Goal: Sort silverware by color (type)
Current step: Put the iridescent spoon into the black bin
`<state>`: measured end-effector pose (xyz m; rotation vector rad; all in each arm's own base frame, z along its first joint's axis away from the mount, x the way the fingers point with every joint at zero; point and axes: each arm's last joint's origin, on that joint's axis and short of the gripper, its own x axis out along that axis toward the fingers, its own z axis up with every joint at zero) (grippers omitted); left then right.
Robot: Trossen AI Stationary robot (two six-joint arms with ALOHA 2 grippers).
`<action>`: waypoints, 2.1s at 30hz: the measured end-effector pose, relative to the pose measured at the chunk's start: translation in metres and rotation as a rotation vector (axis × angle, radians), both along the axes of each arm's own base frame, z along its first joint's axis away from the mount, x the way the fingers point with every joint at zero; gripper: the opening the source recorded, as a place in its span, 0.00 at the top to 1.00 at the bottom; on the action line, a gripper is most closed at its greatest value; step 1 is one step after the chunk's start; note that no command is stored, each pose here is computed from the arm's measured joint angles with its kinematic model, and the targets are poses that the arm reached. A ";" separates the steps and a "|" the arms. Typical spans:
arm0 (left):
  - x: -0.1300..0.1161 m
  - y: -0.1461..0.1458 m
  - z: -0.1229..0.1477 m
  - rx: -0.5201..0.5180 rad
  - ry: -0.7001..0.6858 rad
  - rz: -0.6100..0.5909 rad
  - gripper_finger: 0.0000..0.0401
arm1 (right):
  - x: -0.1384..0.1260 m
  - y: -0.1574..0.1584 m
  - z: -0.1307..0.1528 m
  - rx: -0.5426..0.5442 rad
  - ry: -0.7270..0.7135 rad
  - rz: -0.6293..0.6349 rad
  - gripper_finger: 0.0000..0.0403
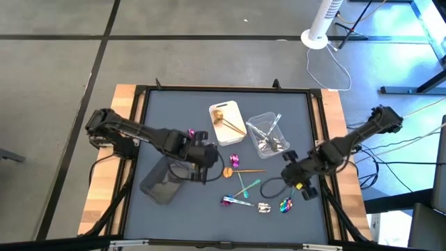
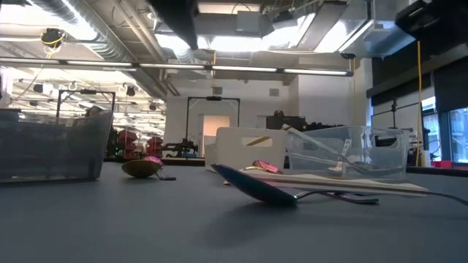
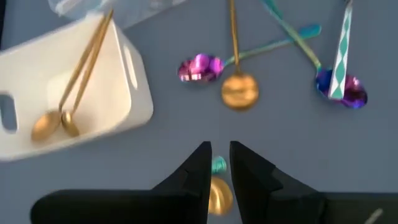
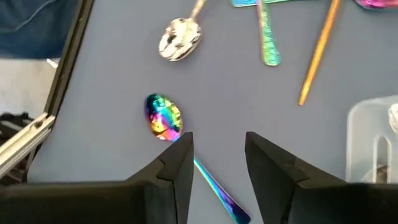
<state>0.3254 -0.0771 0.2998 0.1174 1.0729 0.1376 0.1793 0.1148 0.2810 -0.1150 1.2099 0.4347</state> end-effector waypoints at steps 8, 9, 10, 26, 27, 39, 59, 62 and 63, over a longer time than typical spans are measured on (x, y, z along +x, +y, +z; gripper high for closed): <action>-0.012 -0.034 0.000 0.038 -0.042 0.052 0.87 | -0.017 0.024 0.000 -0.096 -0.073 0.033 0.67; -0.014 -0.038 0.000 0.030 -0.047 0.055 0.87 | -0.019 0.025 0.000 -0.105 -0.082 0.032 0.67; -0.015 -0.042 0.000 0.021 -0.052 0.062 0.87 | -0.020 0.027 0.000 -0.112 -0.090 0.035 0.67; -0.026 -0.074 0.003 0.010 -0.155 0.107 0.87 | -0.033 0.033 -0.071 -0.107 -0.074 0.059 0.67; -0.026 -0.074 0.003 0.007 -0.159 0.108 0.87 | -0.035 0.031 -0.077 -0.106 -0.059 0.053 0.67; -0.025 -0.074 0.003 0.005 -0.174 0.112 0.87 | -0.046 0.022 -0.120 -0.042 0.018 0.029 0.67; -0.023 -0.075 0.004 -0.020 -0.199 0.133 0.87 | -0.056 0.013 -0.149 -0.023 0.011 0.041 0.67; -0.023 -0.075 0.004 -0.020 -0.199 0.134 0.87 | -0.056 0.013 -0.149 -0.026 0.006 0.042 0.67; -0.023 -0.075 0.004 -0.019 -0.199 0.133 0.87 | -0.056 0.013 -0.149 -0.026 0.005 0.041 0.67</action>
